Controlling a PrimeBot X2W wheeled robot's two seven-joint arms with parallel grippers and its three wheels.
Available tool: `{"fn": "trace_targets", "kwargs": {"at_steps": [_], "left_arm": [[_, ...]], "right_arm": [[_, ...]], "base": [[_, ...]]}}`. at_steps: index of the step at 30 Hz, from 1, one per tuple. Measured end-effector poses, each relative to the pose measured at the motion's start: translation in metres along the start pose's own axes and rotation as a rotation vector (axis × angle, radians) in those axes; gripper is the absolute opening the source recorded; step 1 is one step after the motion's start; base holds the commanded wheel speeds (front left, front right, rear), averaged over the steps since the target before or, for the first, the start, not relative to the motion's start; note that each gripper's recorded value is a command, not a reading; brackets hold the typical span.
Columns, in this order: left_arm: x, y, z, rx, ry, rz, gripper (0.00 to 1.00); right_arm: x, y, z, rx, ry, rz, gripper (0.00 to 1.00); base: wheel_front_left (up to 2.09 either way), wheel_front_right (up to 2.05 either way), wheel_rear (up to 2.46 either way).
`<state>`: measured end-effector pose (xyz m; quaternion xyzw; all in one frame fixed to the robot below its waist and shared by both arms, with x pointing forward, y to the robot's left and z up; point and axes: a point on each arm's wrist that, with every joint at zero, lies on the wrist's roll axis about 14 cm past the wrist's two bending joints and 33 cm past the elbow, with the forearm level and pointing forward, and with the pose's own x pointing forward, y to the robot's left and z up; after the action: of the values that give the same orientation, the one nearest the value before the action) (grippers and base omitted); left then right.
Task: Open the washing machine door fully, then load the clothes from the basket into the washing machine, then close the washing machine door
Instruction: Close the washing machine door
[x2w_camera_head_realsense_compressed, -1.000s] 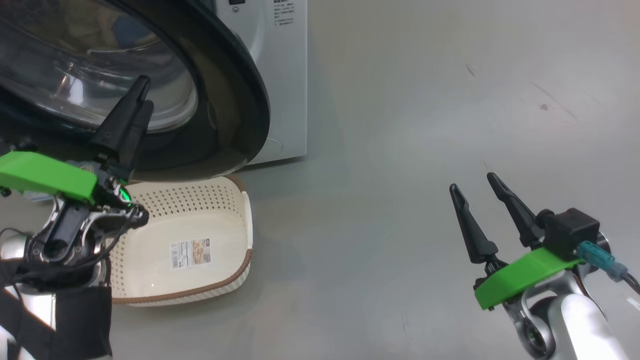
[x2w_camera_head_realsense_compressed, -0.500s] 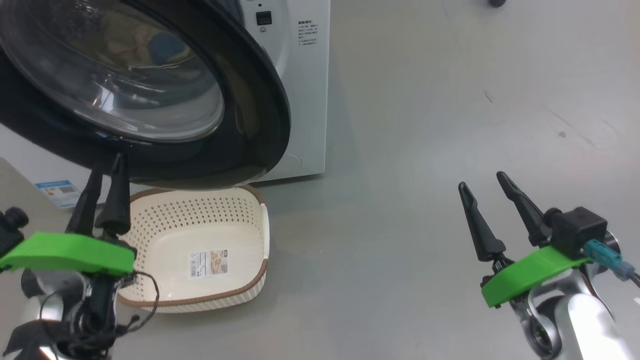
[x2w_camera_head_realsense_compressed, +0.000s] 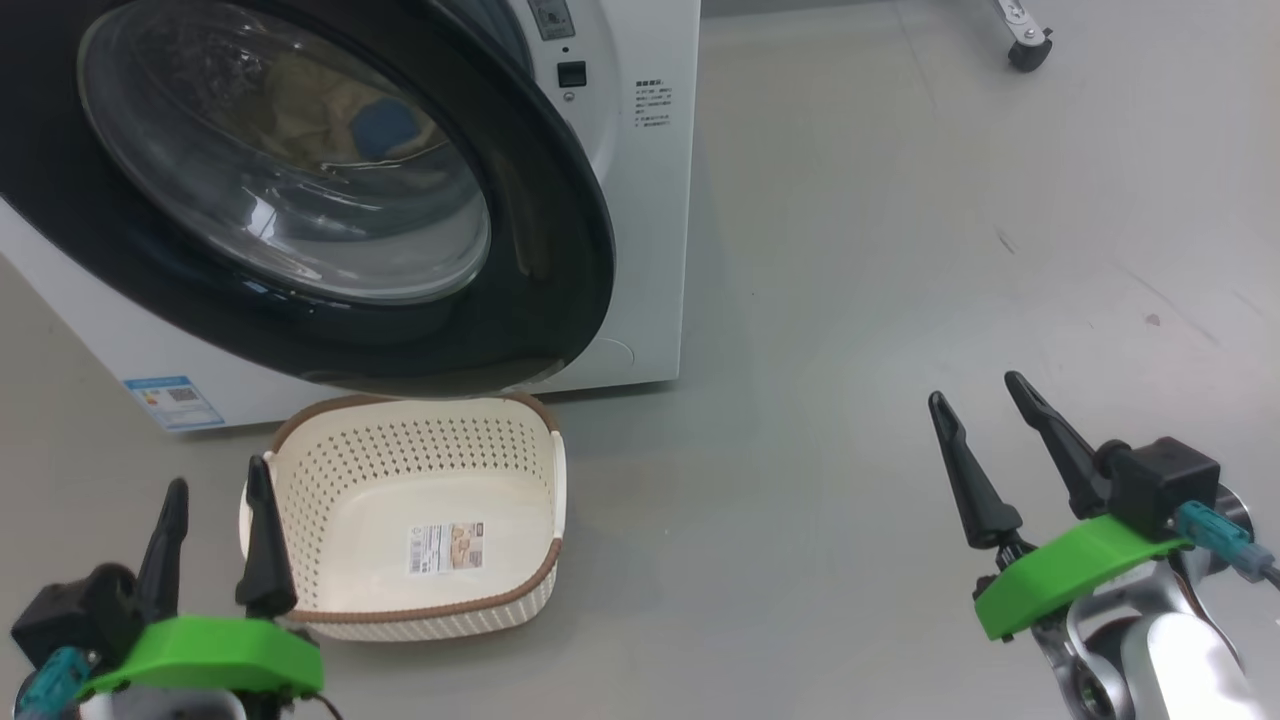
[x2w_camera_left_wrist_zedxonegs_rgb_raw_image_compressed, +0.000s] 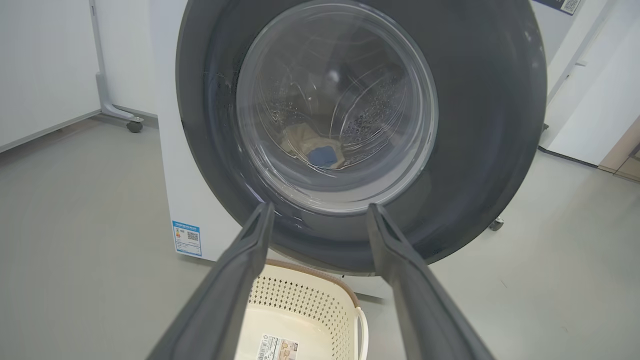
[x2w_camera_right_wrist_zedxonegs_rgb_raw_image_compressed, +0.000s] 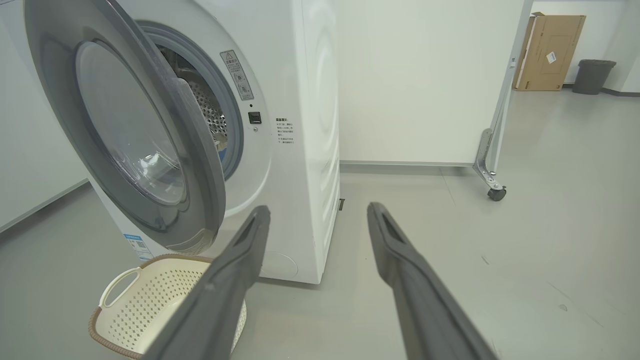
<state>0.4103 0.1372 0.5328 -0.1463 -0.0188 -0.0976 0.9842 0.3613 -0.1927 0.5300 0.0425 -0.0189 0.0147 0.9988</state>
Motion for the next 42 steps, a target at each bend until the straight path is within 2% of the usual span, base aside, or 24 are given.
{"fn": "trace_targets", "kwargs": {"at_steps": [8, 38, 39, 41, 42], "left_arm": [[-0.034, 0.021, -0.015, 0.096, 0.039, 0.106, 1.00], [-0.038, 0.022, -0.017, 0.122, 0.045, 0.120, 1.00], [-0.038, 0.023, -0.018, 0.122, 0.047, 0.123, 1.00], [-0.038, 0.024, -0.019, 0.123, 0.052, 0.126, 1.00], [-0.038, 0.025, -0.020, 0.123, 0.054, 0.127, 1.00]], "right_arm": [[-0.009, 0.003, -0.008, -0.007, 0.030, 0.008, 1.00], [-0.009, 0.003, -0.012, -0.015, 0.053, 0.008, 1.00], [-0.009, 0.002, -0.013, -0.015, 0.055, 0.006, 0.93], [-0.007, -0.001, -0.015, -0.015, 0.061, -0.003, 0.13], [-0.006, -0.003, -0.016, -0.015, 0.063, -0.007, 0.00]], "base": [[0.00, 0.00, 0.00], [0.00, 0.00, 0.00], [0.00, 0.00, 0.00], [0.00, 0.00, 0.00], [0.00, 0.00, 0.00]]}}
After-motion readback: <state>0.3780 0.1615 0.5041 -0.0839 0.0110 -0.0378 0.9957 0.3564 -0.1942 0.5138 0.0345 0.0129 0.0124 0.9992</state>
